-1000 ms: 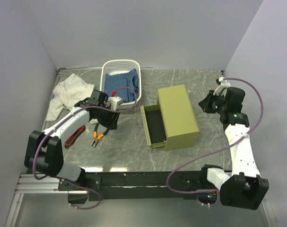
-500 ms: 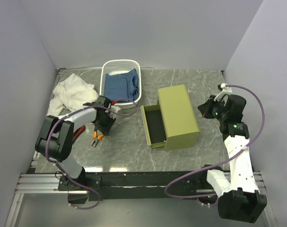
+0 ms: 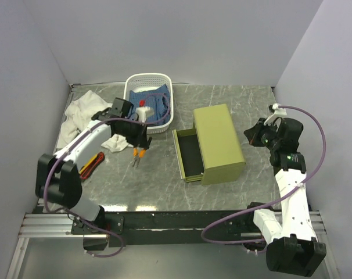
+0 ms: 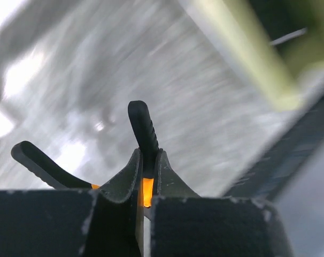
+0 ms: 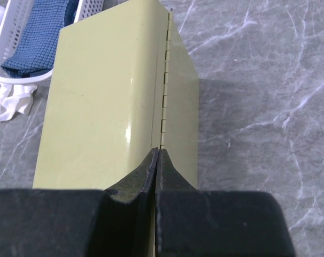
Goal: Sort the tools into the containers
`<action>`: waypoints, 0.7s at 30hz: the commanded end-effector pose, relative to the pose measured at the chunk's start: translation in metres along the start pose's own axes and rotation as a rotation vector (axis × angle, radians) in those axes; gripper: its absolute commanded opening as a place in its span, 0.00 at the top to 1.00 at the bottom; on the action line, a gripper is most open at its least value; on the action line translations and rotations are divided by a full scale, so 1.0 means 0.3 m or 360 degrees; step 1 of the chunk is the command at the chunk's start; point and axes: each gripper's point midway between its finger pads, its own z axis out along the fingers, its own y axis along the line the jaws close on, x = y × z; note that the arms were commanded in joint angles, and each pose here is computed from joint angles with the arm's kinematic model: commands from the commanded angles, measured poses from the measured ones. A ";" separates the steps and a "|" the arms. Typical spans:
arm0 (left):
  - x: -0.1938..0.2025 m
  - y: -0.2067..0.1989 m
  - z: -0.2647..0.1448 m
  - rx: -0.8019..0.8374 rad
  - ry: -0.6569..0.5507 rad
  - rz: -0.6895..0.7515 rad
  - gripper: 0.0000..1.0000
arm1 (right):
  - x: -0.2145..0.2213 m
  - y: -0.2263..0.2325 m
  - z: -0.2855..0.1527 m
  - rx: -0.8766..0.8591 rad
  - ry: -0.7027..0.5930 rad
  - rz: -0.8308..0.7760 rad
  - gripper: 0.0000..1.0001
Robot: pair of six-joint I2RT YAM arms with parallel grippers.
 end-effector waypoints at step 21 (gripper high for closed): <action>-0.518 -0.542 -0.069 0.1420 -0.0599 -0.0575 0.99 | -0.019 -0.107 -0.029 0.0199 -0.0065 0.0009 1.00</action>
